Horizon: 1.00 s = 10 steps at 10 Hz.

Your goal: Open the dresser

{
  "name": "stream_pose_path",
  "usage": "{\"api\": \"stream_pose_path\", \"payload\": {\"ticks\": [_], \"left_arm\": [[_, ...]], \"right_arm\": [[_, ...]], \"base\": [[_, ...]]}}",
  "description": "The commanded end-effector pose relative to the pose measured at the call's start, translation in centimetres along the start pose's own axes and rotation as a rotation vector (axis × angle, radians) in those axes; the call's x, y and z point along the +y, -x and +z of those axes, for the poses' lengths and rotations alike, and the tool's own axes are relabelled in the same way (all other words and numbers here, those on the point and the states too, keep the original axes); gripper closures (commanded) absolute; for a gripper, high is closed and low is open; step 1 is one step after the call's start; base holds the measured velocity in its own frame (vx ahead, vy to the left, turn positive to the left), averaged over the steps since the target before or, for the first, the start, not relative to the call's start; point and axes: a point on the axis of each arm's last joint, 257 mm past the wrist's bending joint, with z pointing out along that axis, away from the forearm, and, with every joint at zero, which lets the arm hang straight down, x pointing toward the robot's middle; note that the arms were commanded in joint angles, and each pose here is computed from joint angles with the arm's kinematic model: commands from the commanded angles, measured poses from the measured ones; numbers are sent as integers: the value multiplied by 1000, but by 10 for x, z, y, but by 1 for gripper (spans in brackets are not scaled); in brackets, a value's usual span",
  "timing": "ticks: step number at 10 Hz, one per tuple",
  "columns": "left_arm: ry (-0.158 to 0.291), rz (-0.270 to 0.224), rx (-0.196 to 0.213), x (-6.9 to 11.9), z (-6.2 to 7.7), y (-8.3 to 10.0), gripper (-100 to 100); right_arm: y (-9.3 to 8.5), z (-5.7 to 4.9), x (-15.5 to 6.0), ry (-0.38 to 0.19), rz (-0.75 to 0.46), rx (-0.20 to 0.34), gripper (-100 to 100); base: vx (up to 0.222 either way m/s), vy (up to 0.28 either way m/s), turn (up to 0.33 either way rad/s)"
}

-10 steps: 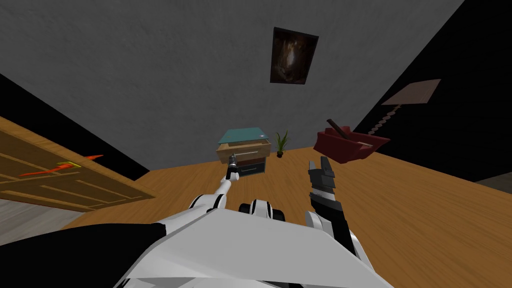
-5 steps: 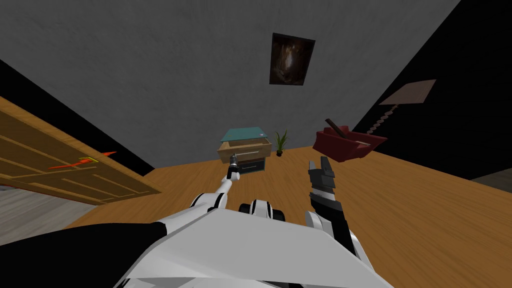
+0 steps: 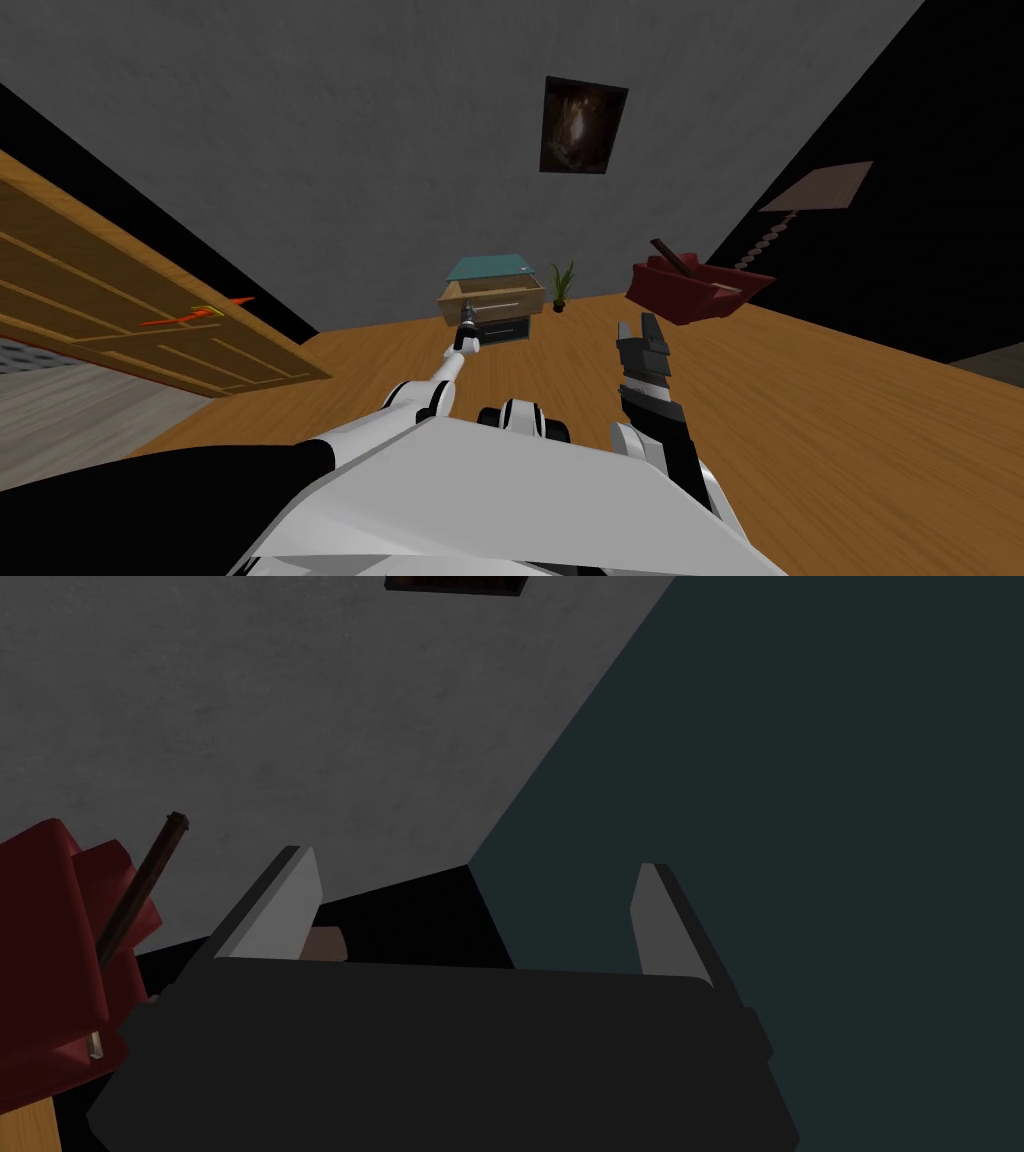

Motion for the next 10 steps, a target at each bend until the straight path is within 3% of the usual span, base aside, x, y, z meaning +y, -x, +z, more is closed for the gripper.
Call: {"api": "stream_pose_path", "payload": {"ticks": [1,3,4,5,10], "left_arm": [[2,-2,11,-13,22,-11,-100],[3,-2,14,-17,28,-14,-100],[6,-2,11,-13,24,-12,-100],[11,-2,10,-12,24,-12,0],[18,-1,8,-9,22,-11,0]], "right_arm": [[0,0,0,0,0,0,0],[0,0,0,0,0,0,0],[0,0,0,0,0,0,0],[0,0,0,0,0,0,0],[0,0,0,0,0,0,0]], "base": [[-41,-19,62],[-44,-21,17],[-17,-10,5],[0,0,0],[0,0,0]]}}
